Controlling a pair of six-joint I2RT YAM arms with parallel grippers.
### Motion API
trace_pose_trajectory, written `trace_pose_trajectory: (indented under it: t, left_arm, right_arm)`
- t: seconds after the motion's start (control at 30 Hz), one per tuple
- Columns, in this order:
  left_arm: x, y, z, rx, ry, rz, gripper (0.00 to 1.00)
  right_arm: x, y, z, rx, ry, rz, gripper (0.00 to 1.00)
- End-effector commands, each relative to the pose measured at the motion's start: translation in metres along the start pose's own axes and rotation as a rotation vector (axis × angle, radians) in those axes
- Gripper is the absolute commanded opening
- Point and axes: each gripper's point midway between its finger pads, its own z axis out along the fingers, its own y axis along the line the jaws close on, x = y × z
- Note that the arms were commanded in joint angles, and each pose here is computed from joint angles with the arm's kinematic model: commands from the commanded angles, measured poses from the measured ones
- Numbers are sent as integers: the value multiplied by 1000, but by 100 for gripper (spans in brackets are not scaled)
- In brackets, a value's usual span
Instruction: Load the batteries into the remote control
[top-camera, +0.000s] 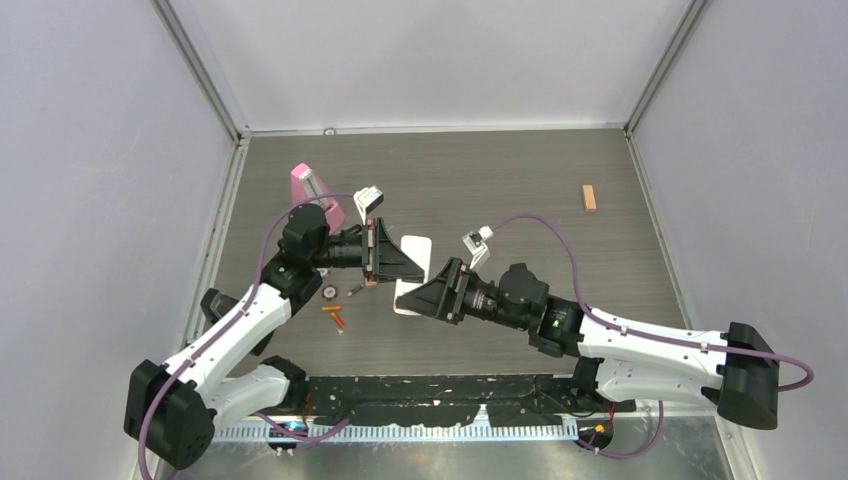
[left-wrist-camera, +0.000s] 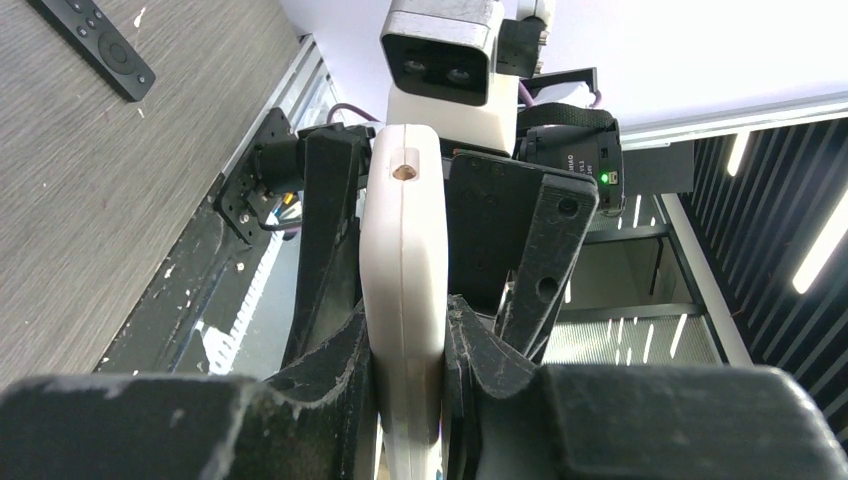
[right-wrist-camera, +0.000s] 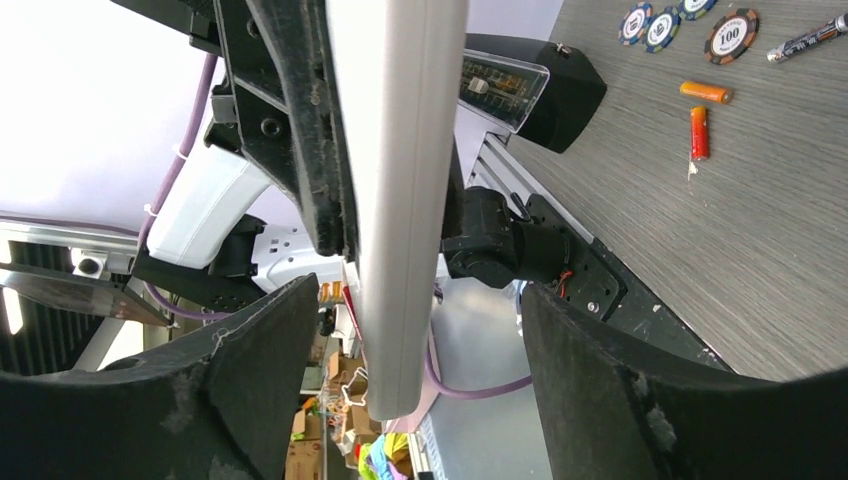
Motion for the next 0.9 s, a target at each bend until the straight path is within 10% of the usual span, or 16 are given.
trace_pose_trajectory:
  t: [0.0, 0.87]
  left_arm:
    - [4, -7, -2, 25, 15, 49, 0]
    - [2, -4, -1, 6, 5, 53, 0]
  right_arm:
    - [-14, 27, -4, -78, -45, -38, 80]
    - [-3, 21, 0, -88, 13, -42, 28]
